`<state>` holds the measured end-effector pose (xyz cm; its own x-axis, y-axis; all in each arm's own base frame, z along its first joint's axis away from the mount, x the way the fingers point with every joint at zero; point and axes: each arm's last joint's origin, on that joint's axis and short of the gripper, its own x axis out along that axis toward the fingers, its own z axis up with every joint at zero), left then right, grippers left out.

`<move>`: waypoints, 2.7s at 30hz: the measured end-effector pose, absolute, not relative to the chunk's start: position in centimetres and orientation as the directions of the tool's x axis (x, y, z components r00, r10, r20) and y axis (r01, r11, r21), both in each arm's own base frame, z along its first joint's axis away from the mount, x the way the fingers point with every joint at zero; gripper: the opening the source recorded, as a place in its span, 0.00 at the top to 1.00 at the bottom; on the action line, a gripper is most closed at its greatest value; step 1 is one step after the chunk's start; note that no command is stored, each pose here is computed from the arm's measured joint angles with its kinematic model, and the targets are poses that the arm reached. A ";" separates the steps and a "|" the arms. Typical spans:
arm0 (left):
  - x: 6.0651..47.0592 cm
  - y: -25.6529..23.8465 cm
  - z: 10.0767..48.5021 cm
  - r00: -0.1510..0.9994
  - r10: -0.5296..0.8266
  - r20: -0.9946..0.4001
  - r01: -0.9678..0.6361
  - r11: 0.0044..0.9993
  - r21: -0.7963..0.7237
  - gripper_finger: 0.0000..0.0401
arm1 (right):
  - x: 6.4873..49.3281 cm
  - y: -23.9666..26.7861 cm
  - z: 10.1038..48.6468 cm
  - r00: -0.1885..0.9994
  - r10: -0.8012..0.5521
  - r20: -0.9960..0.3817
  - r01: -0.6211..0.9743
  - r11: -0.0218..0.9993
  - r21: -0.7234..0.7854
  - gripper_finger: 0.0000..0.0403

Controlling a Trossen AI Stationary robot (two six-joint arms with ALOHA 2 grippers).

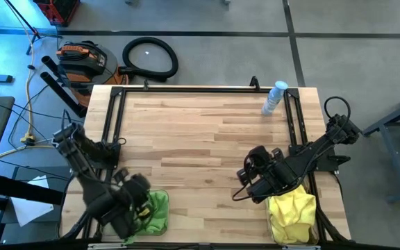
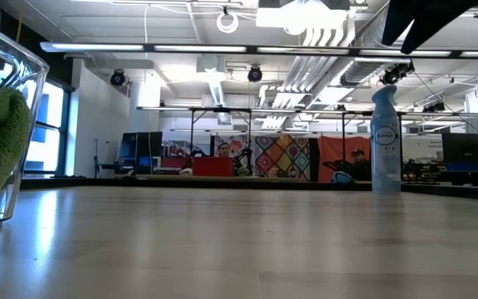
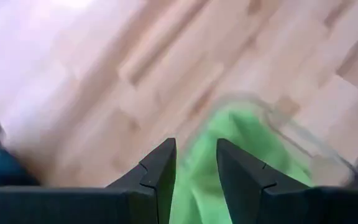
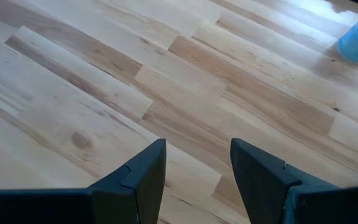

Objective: Sort microfiber towel by color & place in baskets
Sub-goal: Return to Home Position

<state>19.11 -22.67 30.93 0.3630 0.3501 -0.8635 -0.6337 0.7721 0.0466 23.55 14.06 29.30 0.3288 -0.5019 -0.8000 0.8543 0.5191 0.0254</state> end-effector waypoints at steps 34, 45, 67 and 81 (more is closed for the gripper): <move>14.1 -1.1 19.8 0.965 -0.024 -0.261 0.021 1.000 -0.015 1.00 | 26.1 10.6 29.3 0.305 -0.515 -0.801 0.925 0.360 0.120 0.56; 11.6 -0.3 17.6 0.989 -0.057 -0.138 0.058 0.998 0.002 1.00 | 26.6 9.1 29.3 0.271 -0.527 -0.805 0.945 0.304 0.119 0.56; 9.9 -0.1 16.6 1.000 -0.006 -0.012 0.005 0.999 -0.049 1.00 | 26.9 8.0 29.2 0.234 -0.508 -0.829 0.959 0.261 0.111 0.56; 9.7 -0.1 16.9 0.999 -0.028 0.022 0.029 0.998 -0.051 1.00 | 26.8 8.0 29.2 0.225 -0.511 -0.830 0.960 0.262 0.099 0.56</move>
